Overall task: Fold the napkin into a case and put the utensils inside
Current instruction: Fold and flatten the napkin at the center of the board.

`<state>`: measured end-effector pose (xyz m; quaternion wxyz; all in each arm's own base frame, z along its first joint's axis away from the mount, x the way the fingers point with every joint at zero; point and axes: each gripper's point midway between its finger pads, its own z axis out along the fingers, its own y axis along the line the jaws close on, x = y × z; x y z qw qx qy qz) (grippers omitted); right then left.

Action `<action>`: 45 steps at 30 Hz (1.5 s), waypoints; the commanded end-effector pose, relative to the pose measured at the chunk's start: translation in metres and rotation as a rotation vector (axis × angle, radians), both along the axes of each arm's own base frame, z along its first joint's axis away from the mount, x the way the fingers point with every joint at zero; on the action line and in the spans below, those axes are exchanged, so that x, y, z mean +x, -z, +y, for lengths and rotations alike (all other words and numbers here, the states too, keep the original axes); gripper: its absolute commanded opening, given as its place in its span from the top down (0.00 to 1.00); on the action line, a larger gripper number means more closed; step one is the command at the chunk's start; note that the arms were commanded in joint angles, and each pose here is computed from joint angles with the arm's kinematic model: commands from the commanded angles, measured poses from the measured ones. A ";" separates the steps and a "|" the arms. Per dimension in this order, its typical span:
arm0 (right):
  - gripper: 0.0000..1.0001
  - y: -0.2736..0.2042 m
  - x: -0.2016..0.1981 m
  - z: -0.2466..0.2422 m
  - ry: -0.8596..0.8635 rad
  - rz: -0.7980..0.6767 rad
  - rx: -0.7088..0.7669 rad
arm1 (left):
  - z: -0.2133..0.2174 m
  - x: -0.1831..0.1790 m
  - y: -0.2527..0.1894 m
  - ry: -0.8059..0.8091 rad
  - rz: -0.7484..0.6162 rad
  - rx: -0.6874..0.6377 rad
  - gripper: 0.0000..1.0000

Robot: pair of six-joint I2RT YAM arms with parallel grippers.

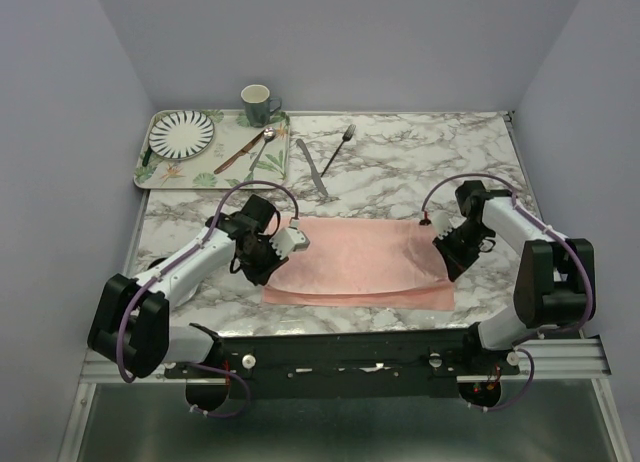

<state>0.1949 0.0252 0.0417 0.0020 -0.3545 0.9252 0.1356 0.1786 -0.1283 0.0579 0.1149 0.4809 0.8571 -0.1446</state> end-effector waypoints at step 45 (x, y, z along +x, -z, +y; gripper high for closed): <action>0.50 0.001 -0.040 0.007 -0.209 0.057 0.061 | -0.010 -0.006 0.005 0.191 -0.027 0.044 0.43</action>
